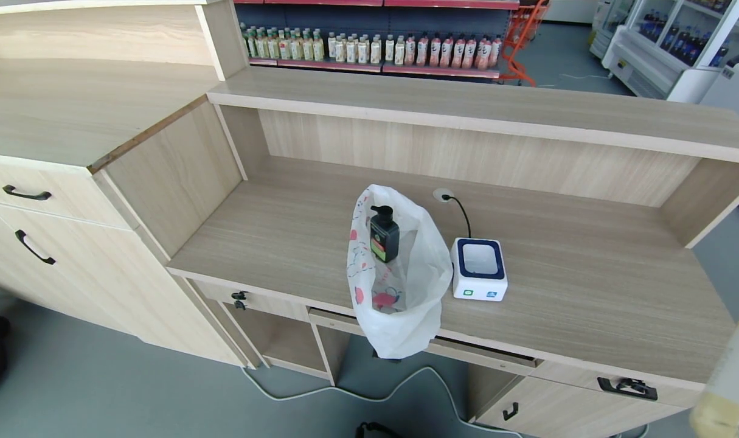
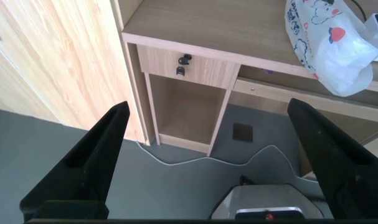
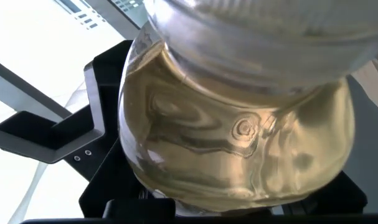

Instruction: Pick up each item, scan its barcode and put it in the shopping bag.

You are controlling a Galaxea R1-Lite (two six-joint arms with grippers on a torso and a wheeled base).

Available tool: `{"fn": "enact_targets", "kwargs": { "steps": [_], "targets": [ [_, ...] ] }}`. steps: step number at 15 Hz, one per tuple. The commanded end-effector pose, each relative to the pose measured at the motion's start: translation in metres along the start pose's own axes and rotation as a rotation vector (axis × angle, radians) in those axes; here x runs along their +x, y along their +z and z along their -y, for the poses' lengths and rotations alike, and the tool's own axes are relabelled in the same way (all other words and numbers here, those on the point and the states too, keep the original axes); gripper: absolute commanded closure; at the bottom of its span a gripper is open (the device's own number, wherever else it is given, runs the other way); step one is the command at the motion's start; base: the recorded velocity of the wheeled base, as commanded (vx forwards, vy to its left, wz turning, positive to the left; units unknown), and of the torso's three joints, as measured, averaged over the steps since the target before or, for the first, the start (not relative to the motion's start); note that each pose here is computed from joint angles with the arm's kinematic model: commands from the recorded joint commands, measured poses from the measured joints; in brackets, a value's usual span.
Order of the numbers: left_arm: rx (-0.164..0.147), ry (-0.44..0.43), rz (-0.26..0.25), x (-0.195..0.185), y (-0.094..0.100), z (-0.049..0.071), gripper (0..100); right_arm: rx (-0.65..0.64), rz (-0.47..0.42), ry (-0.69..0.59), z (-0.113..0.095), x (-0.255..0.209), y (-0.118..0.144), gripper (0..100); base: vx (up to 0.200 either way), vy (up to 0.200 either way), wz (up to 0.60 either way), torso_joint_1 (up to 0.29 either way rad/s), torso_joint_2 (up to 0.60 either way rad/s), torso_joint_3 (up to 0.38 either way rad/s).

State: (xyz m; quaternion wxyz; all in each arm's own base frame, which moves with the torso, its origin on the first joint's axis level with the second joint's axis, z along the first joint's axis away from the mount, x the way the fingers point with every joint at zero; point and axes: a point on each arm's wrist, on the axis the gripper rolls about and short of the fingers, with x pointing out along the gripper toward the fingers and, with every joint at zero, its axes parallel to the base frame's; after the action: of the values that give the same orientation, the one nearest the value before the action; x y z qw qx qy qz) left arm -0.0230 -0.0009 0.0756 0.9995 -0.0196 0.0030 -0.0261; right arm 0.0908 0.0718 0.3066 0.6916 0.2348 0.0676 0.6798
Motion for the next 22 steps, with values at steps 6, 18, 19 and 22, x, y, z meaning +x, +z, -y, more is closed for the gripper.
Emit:
{"fn": "enact_targets", "kwargs": {
  "steps": [6, 18, 19, 22],
  "targets": [
    [-0.001, 0.000, 0.000, 0.000, 0.000, 0.000, 0, -0.061, 0.011, -0.037, 0.006, -0.001, 0.001, 100, 0.000, 0.000, 0.00, 0.000, 0.00, 0.000],
    [0.001, 0.000, 0.000, 0.000, 0.000, 0.000, 0, -1.311, -0.554, -0.908, 0.168, -0.112, -0.008, 100, 0.000, 0.000, 0.00, 0.000, 0.00, 0.000],
    [-0.001, 0.000, 0.000, 0.000, 0.000, 0.000, 0, -1.451, -0.633, -0.905, 0.179, -0.119, -0.003, 100, 0.000, 0.000, 0.00, 0.000, 0.00, 0.000],
    [0.001, 0.000, 0.000, 0.000, 0.000, 0.000, 0, -1.602, -0.678, -0.850, 0.194, -0.121, -0.001, 100, 0.000, 0.000, 0.00, 0.000, 0.00, 0.000]
  ]
}}
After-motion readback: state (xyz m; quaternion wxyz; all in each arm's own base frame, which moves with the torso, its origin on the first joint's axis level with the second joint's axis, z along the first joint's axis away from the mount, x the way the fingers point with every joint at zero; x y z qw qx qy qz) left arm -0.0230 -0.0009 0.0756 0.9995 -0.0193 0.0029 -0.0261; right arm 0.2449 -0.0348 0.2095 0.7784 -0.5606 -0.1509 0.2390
